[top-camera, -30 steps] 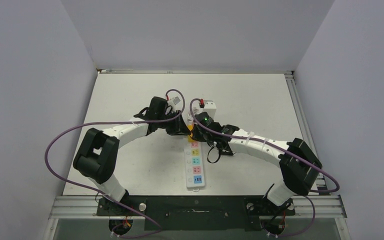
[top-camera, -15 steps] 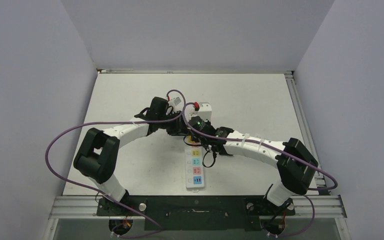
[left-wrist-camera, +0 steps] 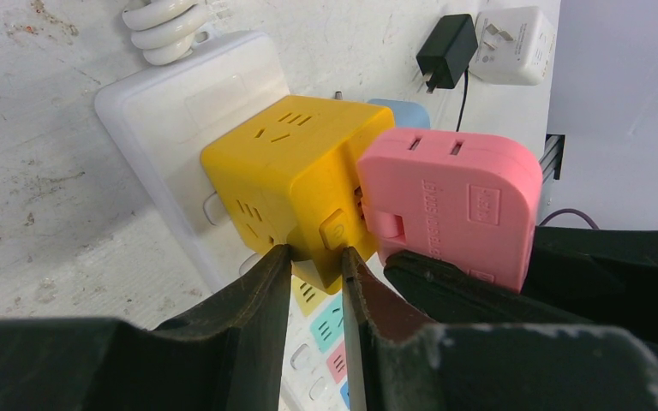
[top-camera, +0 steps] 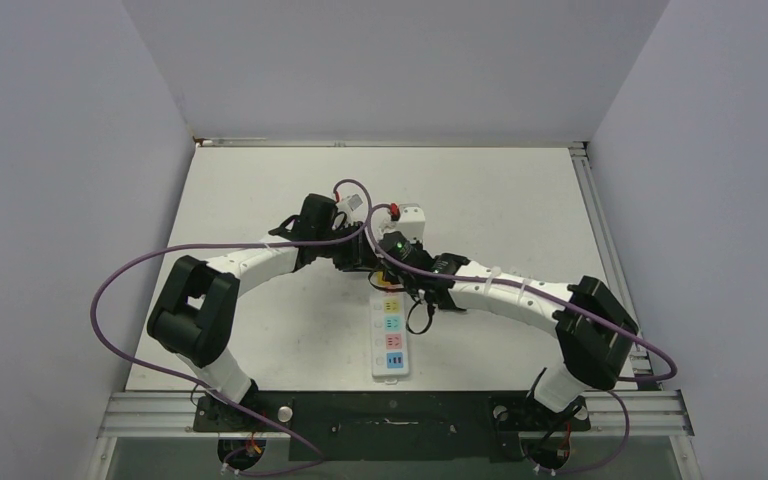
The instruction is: Pull the plug off the socket
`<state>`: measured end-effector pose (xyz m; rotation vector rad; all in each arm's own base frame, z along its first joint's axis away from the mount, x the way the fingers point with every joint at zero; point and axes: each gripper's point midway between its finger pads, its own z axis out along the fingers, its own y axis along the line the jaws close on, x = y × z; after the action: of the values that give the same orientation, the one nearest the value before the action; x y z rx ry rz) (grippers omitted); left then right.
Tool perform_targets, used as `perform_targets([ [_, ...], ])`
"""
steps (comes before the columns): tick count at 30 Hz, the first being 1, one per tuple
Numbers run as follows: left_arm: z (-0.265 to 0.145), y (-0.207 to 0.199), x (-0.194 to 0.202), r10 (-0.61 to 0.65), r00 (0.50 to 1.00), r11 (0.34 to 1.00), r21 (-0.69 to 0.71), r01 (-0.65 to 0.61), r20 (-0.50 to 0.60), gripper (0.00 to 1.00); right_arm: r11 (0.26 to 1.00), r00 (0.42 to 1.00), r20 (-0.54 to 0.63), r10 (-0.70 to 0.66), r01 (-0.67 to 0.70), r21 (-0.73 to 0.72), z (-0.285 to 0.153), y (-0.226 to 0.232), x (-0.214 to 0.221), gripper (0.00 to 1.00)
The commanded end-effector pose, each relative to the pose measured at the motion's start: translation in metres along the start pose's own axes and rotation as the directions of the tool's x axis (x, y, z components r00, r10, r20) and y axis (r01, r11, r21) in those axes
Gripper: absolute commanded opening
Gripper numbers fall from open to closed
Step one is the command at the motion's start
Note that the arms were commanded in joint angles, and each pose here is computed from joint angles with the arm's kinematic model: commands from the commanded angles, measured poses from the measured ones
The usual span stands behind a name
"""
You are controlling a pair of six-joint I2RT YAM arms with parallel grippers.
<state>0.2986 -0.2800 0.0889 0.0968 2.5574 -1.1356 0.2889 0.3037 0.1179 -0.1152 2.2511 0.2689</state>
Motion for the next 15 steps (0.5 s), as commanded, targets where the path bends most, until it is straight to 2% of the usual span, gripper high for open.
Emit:
perform_targets([
  [1, 0.01, 0.062, 0.03, -0.029, 0.997, 0.974, -0.226, 0.012, -0.072, 0.22, 0.979, 0.982, 0.117, 0.148, -0.129, -0.159, -0.026, 0.024, -0.05, 0.05],
  [10, 0.011, 0.061, 0.03, -0.028, 0.997, 0.975, -0.222, 0.011, -0.073, 0.23, 0.967, 0.969, 0.134, 0.206, -0.181, -0.181, -0.032, 0.008, -0.061, 0.05],
  [15, 0.009, 0.057, 0.026, -0.017, 0.998, 0.977, -0.213, 0.004, -0.06, 0.23, 0.977, 0.966, 0.171, 0.196, -0.177, -0.121, -0.041, -0.014, -0.069, 0.05],
])
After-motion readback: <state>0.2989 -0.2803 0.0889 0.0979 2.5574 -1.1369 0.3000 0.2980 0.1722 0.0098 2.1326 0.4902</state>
